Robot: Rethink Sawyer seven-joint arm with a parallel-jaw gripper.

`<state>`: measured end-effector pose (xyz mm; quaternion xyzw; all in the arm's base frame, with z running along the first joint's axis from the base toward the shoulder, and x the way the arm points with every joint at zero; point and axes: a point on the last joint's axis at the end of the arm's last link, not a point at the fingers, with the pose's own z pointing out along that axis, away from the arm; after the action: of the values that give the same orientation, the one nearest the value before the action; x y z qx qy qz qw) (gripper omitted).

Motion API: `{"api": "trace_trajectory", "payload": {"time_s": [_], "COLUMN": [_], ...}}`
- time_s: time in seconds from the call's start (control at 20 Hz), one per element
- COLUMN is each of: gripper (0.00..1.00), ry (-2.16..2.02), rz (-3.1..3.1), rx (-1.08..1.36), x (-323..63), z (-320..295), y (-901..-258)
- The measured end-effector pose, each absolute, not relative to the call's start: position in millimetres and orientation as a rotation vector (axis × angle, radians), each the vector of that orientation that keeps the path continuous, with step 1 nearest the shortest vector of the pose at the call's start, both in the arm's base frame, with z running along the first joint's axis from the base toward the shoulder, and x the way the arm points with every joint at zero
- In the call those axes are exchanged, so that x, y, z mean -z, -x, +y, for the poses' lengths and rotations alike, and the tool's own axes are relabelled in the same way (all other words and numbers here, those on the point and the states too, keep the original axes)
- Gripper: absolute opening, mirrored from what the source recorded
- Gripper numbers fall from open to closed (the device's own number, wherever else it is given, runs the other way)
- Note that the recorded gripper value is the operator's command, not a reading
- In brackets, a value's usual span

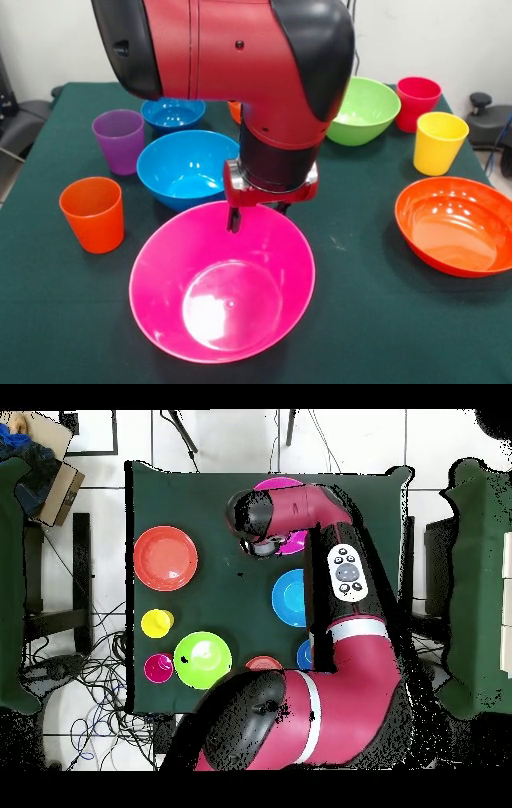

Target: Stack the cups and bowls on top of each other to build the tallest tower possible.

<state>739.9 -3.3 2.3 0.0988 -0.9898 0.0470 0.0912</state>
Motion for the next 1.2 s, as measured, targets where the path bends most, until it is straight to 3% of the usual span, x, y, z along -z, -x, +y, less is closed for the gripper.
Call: {"api": "trace_trajectory", "payload": {"time_s": [1.2], "gripper": [1.0], "ry": [-0.234], "rz": [-2.985], "rx": [-0.168], "x": [-33.5], "z": [-20.3], "y": [-735.8]}}
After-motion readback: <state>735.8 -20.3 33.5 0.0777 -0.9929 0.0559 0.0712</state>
